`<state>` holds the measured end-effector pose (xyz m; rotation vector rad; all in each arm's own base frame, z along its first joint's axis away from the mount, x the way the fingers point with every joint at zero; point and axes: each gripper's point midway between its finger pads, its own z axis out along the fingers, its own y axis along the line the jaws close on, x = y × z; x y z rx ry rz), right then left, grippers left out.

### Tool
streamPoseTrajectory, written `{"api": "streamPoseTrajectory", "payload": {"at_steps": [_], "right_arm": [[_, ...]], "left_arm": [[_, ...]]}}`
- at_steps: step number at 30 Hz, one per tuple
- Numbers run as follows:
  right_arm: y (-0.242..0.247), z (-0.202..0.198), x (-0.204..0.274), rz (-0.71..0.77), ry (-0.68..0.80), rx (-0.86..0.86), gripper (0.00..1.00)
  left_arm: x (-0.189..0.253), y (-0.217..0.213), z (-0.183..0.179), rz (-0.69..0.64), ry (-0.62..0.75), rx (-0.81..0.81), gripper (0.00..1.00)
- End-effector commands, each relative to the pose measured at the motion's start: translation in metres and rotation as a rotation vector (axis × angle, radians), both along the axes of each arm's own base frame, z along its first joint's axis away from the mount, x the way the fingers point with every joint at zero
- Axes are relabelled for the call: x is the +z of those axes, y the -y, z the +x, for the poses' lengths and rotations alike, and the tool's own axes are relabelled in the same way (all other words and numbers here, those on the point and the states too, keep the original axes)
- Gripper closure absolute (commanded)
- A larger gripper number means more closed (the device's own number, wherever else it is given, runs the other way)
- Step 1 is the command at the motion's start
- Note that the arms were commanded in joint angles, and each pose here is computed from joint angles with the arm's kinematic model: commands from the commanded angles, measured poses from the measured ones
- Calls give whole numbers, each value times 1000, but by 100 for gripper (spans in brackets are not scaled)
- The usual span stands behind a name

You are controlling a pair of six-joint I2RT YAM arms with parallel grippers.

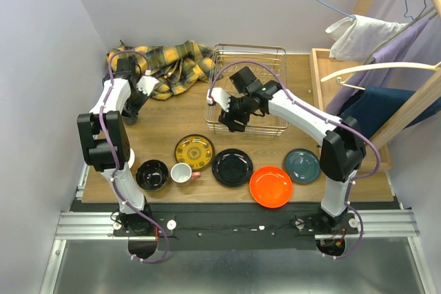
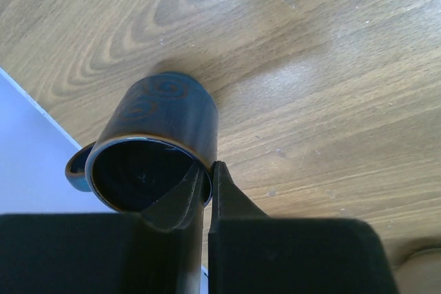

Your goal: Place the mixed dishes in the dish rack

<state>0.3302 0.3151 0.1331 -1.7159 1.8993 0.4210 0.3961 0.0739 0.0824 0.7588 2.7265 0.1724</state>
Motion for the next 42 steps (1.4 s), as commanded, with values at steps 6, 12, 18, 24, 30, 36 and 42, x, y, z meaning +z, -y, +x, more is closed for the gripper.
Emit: {"api": "streamPoseTrajectory", "payload": {"at_steps": [6,12,18,24,30,36,42], "right_arm": [[5,-15,-18,-76,-32,52,63],[9,-39,-12,-95,-24,106,89],[14,-69,-22,-140,-48,154,99],[16,-71,-18,-165,-32,149,99],[4,-18,45,-85,166,-91,48],[-27,26,118,212,146,-415,19],[-57,56,132,400,-50,-551,14]], "left_arm": [[3,2,-10,-18,-19,-16,100],[21,11,-15,-58,34,-2,100],[55,31,-11,-132,126,-10,100],[99,57,3,-221,222,-39,100],[165,95,8,-389,331,-69,100],[217,130,-1,-590,513,-108,100],[263,142,-23,-637,854,-210,100]]}}
